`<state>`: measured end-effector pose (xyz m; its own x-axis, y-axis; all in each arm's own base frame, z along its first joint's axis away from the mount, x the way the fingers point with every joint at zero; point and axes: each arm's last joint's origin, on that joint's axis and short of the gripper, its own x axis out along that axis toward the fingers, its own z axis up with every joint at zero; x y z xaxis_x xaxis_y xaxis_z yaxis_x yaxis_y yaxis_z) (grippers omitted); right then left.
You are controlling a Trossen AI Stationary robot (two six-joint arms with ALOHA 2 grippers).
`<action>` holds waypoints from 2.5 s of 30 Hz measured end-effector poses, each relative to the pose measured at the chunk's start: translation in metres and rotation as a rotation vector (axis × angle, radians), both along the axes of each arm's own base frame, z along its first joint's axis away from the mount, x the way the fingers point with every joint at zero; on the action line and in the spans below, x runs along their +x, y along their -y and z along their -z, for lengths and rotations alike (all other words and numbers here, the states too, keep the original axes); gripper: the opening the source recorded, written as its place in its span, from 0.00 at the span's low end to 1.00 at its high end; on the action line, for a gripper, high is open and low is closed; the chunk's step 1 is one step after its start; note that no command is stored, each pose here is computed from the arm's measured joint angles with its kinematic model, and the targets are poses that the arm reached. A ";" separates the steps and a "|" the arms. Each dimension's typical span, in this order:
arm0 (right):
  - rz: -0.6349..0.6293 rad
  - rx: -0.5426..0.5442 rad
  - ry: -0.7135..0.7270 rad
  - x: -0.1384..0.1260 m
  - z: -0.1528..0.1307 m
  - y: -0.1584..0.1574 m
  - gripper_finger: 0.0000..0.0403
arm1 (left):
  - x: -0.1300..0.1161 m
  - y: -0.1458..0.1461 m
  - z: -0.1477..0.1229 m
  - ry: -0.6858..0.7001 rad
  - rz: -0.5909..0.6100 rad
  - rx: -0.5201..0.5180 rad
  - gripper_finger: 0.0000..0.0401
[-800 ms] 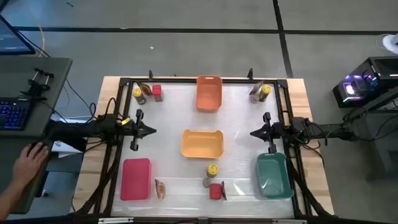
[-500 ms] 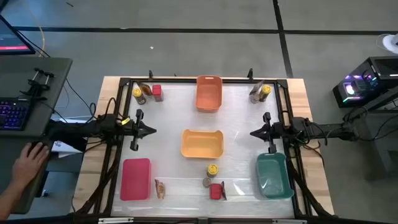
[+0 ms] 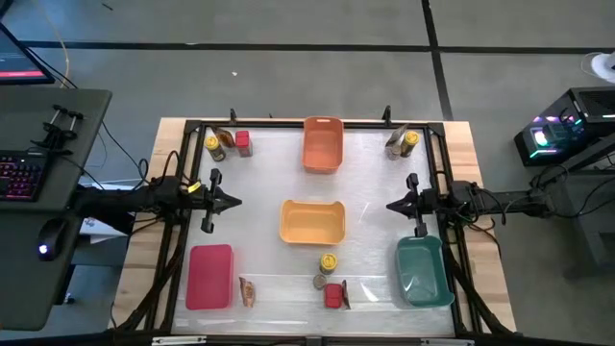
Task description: Sort spices by type
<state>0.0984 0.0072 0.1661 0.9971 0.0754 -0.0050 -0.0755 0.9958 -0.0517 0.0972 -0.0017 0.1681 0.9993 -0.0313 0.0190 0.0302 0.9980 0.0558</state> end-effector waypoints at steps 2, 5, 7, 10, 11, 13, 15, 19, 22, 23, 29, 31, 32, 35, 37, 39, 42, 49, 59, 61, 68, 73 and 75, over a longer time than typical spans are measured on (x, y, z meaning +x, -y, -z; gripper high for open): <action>0.000 0.000 0.000 0.000 0.000 0.000 0.00 | 0.000 0.000 0.000 0.000 0.000 0.000 0.00; 0.001 0.000 0.000 0.000 0.000 0.000 0.00 | 0.000 0.000 0.000 0.000 0.000 0.000 0.00; 0.000 0.000 0.000 0.000 0.000 0.000 0.00 | 0.000 0.000 0.000 0.000 0.000 0.000 0.00; 0.000 0.000 0.000 0.000 0.000 0.000 0.00 | 0.000 0.000 0.000 0.000 0.000 0.000 0.00; 0.000 0.000 0.000 0.000 0.000 0.000 0.00 | 0.000 0.000 0.000 0.000 0.000 0.000 0.00; 0.000 0.000 0.000 0.000 0.000 0.000 0.00 | 0.000 0.000 0.000 0.000 0.000 0.000 0.00; 0.000 0.000 0.000 0.000 0.000 0.000 0.00 | 0.000 0.000 0.000 0.000 0.000 0.000 0.00; 0.000 0.000 0.000 0.000 0.000 0.000 0.00 | 0.000 0.000 0.000 0.000 0.000 0.000 0.00; 0.000 0.000 0.000 0.000 0.000 0.000 0.00 | 0.000 0.000 0.000 0.000 0.000 0.000 0.00; 0.000 0.000 0.000 0.000 0.000 0.000 0.00 | 0.000 0.000 0.000 0.000 0.000 0.000 0.00; 0.000 0.000 0.000 0.000 0.000 0.000 0.00 | 0.000 0.000 0.000 0.000 0.000 0.000 0.00; 0.000 0.000 0.000 0.000 0.000 0.000 0.00 | 0.000 0.000 0.000 0.000 0.000 0.000 0.00; 0.000 0.000 0.000 0.000 0.000 0.000 0.00 | 0.000 0.000 0.000 0.000 0.000 0.000 0.00; 0.000 0.000 0.000 0.000 0.000 0.000 0.00 | 0.000 0.000 0.000 0.001 0.000 0.000 0.00; 0.000 0.000 0.000 0.000 0.000 0.000 0.00 | 0.000 0.000 0.000 0.000 0.000 0.000 0.00; 0.000 0.000 0.000 0.000 0.000 0.000 0.00 | 0.000 0.000 0.000 0.000 0.000 0.000 0.00; 0.000 0.000 0.000 0.000 0.000 0.000 0.00 | 0.000 0.000 0.000 0.000 0.000 0.000 0.00; 0.000 0.000 0.000 0.000 0.000 0.000 0.00 | 0.000 0.000 0.000 0.000 0.000 0.000 0.00; 0.000 0.000 -0.001 0.000 0.000 0.000 0.00 | 0.000 0.000 0.000 0.000 0.000 0.000 0.00; 0.000 0.000 0.000 0.000 0.000 0.000 0.00 | 0.000 0.000 0.000 0.000 0.000 0.000 0.00; 0.002 0.001 0.008 0.000 -0.001 0.000 0.00 | 0.000 0.000 0.000 0.000 0.000 0.000 0.00; -0.145 0.353 0.261 -0.004 -0.029 -0.003 0.00 | 0.000 0.000 0.000 0.000 0.000 0.000 0.00; -0.221 0.550 0.464 -0.013 -0.050 -0.002 0.00 | 0.000 0.000 0.000 0.000 0.000 0.000 0.00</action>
<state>0.0853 0.0087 0.2159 0.8491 0.1440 0.5083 -0.3682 0.8512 0.3740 0.0972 -0.0017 0.1682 0.9993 -0.0313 0.0193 0.0302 0.9980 0.0558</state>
